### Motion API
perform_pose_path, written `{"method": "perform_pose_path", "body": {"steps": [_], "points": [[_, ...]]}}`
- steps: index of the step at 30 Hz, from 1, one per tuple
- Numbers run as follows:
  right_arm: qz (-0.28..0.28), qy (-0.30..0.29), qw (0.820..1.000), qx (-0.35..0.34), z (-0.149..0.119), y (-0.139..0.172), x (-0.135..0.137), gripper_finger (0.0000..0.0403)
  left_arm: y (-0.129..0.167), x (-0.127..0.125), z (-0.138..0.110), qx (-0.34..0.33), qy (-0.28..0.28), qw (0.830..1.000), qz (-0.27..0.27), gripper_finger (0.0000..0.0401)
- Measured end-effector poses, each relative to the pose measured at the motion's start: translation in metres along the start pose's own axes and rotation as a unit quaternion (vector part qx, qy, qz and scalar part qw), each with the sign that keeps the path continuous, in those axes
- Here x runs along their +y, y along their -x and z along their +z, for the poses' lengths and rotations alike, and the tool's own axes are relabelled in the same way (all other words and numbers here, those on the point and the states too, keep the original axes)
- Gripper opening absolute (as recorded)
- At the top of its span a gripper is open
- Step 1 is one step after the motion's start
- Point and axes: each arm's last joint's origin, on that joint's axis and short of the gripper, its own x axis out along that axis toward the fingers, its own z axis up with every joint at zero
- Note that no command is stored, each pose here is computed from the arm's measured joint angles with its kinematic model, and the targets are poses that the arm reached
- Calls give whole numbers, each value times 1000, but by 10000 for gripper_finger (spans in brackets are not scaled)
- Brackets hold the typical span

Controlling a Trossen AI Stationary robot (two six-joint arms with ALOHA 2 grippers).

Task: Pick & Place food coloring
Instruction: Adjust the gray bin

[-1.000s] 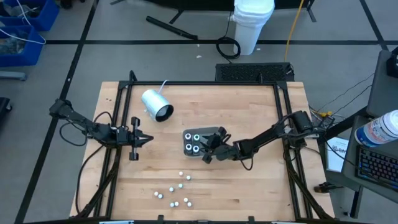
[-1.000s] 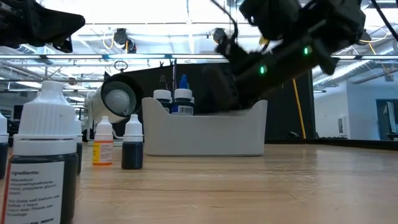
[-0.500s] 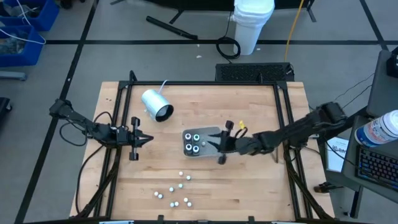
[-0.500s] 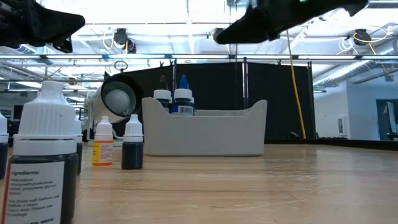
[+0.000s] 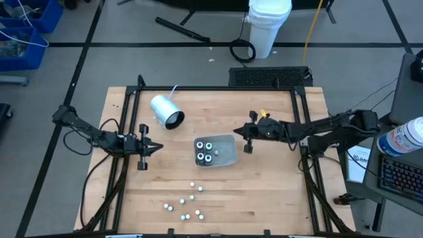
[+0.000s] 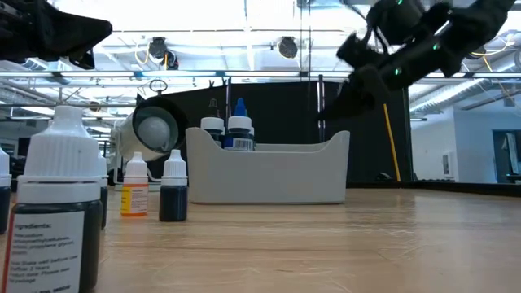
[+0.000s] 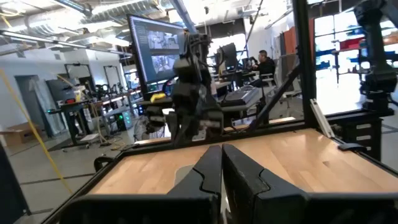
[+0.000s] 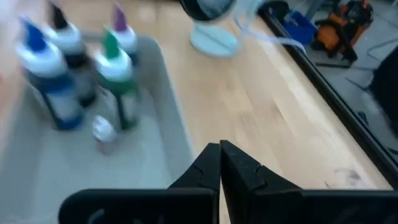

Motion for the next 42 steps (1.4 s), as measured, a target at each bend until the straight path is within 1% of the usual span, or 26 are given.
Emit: {"method": "perform_pose_path", "body": {"steps": [2, 5, 10, 13, 15, 18, 21, 25, 28, 33, 36, 39, 42], "points": [[7, 6, 1000, 7, -4, -5, -6, 1, 0, 0, 0, 3, -1, 1000, 7, 21], [6, -6, 1000, 5, -6, -10, -11, 0, 0, 1, -1, 4, -1, 1000, 10, 21], [10, 16, 1000, -3, -4, -9, -8, 0, 0, 1, -1, 9, -3, 1000, 15, 21], [0, 13, 1000, -5, -4, -10, -13, 0, 0, 1, -2, 11, -3, 1000, 15, 21], [-5, 2, 1000, 3, -7, -10, -18, 0, 0, -1, -5, 23, 12, 1000, 2, 21], [19, -15, 1000, 8, -10, -12, -22, 0, -1, -5, -14, 65, 26, 997, -31, 21], [32, -21, 999, 19, -14, -16, -23, 0, -4, -8, -18, 79, 42, 995, -34, 21], [36, -20, 998, 39, -22, -23, -21, 0, -12, -14, -21, 86, 42, 994, -43, 20], [38, -13, 998, 51, -28, -28, -19, 0, -18, -18, -26, 97, 42, 994, -41, 6], [44, 7, 997, 57, -34, -36, -17, 0, -29, -27, -38, 132, 81, 987, -36, 4], [66, 19, 996, 52, -35, -37, -17, 0, -41, -35, -41, 162, 106, 981, -33, 5], [76, 24, 996, 49, -35, -37, -17, 0, -58, -44, -42, 188, 113, 975, -34, 6], [77, 27, 996, 49, -35, -37, -17, 0, -76, -56, -42, 205, 113, 971, -51, 3]]}}
